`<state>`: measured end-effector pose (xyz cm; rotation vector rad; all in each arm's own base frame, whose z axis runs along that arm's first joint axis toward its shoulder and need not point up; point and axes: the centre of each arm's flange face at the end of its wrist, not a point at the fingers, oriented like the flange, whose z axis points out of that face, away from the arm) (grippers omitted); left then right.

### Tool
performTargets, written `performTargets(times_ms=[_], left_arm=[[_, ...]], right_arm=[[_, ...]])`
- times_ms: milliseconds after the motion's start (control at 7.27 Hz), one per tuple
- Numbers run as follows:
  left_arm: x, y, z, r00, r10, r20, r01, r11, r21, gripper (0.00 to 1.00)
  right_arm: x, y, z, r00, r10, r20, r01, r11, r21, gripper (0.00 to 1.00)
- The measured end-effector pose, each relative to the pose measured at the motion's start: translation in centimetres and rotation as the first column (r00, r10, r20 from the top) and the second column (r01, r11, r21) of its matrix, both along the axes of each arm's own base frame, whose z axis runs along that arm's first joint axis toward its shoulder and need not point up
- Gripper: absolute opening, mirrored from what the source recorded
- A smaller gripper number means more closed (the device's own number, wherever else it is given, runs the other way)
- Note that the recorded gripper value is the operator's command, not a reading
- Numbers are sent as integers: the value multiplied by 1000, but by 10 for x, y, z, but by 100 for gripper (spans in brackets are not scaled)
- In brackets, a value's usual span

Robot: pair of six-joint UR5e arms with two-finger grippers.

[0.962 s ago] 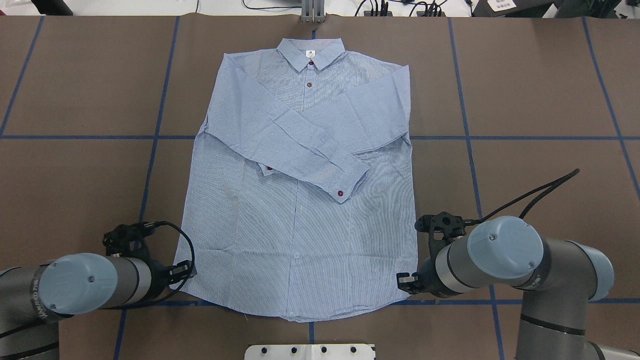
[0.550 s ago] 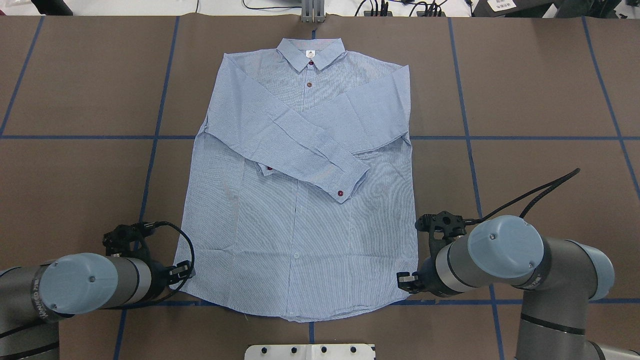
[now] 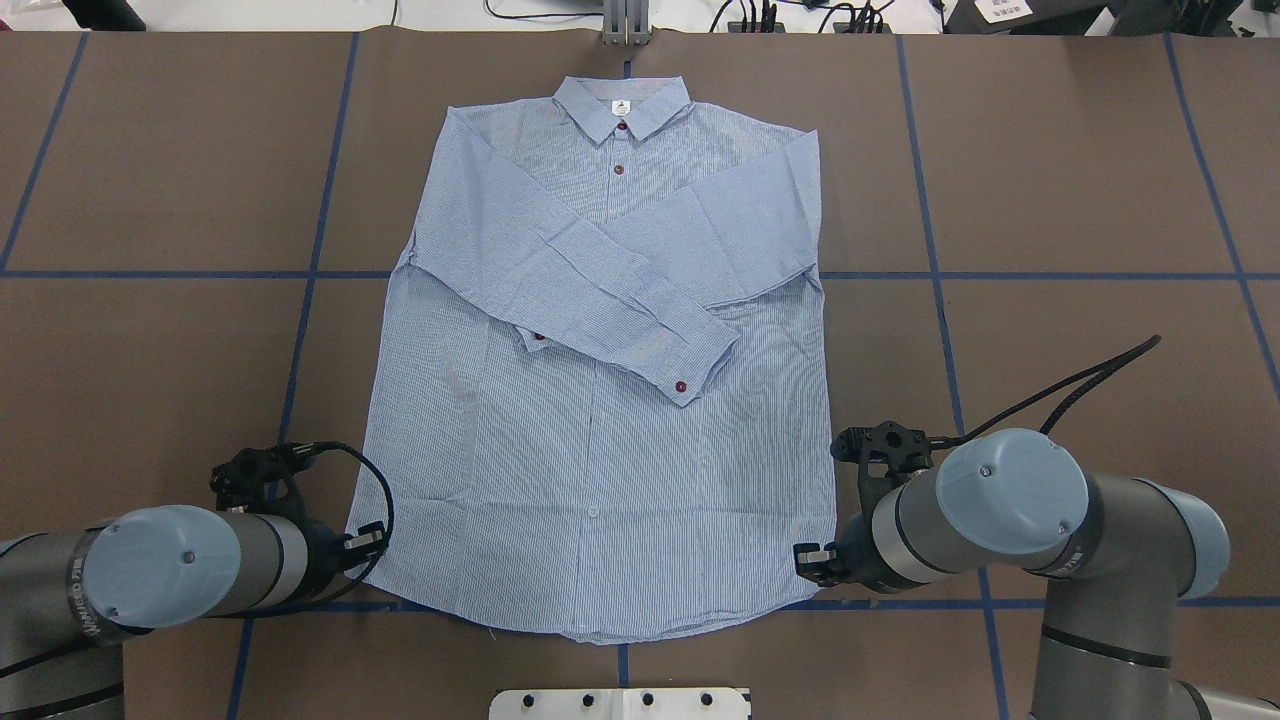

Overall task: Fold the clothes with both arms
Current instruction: 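Grip both hem corners with the left and right grippers, then lift both hem corners and carry them over the shirt toward the collar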

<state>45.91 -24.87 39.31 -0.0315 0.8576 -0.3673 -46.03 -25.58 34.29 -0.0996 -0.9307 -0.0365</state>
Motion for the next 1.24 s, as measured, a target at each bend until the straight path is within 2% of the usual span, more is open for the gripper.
performTargets(times_ms=[550, 825, 962, 1237], left_arm=[[-11, -2, -15, 1000, -7, -29, 7, 1000, 7, 0], [-38, 3, -46, 999, -3, -38, 3, 1000, 14, 0], [-47, 8, -61, 999, 5, -39, -5, 1000, 15, 0], [-50, 34, -79, 997, 59, -47, -58, 998, 13, 0]], right_arm=[[5, -3, -2, 1000, -4, 6, 4, 1000, -11, 0], [26, -11, -9, 999, -12, 29, 14, 999, -49, 0], [37, -10, -12, 999, -30, 43, 33, 997, -69, 0], [52, 3, -19, 991, -106, 84, 116, 986, -123, 0]])
